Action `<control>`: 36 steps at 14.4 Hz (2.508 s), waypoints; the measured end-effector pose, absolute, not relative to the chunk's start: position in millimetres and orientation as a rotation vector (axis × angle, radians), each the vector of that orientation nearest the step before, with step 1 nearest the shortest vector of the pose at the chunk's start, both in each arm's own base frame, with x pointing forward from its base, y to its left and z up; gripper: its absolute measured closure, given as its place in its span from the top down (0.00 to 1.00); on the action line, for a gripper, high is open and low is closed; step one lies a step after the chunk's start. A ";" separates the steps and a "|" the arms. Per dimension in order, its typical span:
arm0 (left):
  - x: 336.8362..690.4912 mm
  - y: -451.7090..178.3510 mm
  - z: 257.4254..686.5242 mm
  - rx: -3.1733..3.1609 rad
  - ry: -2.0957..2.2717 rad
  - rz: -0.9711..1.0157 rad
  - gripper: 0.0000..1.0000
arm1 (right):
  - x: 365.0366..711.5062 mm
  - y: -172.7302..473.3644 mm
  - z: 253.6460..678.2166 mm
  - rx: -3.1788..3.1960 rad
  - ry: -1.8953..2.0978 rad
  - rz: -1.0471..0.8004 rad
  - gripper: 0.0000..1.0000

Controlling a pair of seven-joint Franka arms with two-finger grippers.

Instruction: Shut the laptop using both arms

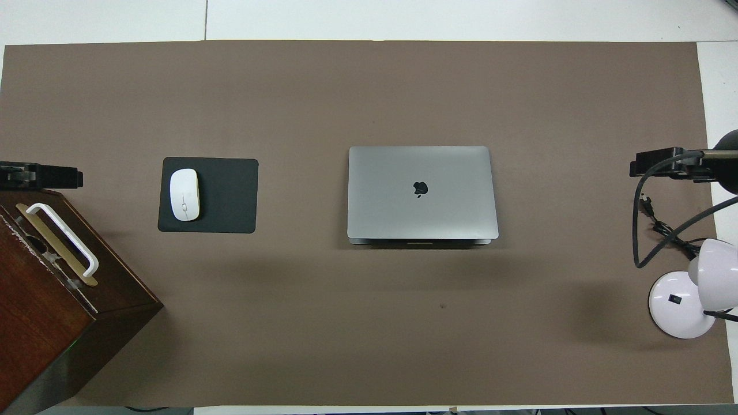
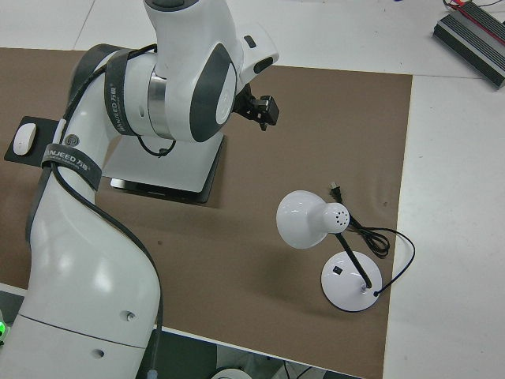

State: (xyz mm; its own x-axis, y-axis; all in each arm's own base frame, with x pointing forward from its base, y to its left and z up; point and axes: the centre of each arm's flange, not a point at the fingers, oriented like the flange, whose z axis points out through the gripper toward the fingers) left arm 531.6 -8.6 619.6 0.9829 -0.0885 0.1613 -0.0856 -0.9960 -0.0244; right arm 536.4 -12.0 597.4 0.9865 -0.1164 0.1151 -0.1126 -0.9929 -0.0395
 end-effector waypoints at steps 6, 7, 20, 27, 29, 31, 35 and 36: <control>545.8 -10.3 633.2 -3.130 0.123 -0.112 1.00 | 538.0 -14.5 596.4 -3.098 0.185 -0.180 1.00; 547.3 -7.8 629.6 -3.131 0.113 -0.097 1.00 | 539.8 -15.8 596.5 -3.097 0.187 -0.181 1.00; 552.8 11.9 617.6 -3.142 0.014 -0.053 1.00 | 558.8 -23.8 598.3 -3.087 0.198 -0.163 1.00; 555.6 11.8 619.8 -3.141 0.001 -0.093 1.00 | 558.8 -27.2 598.5 -3.088 0.207 -0.164 1.00; 555.6 11.8 619.8 -3.141 0.000 -0.094 1.00 | 558.8 -27.2 598.6 -3.088 0.207 -0.165 1.00; 555.7 11.8 619.8 -3.141 -0.001 -0.094 1.00 | 558.8 -27.3 598.6 -3.088 0.204 -0.165 1.00; 557.3 11.3 620.3 -3.140 0.000 -0.112 1.00 | 558.5 -32.7 598.6 -3.094 0.161 -0.166 1.00; 557.5 10.9 620.2 -3.140 0.001 -0.113 1.00 | 558.5 -33.2 598.6 -3.094 0.162 -0.166 1.00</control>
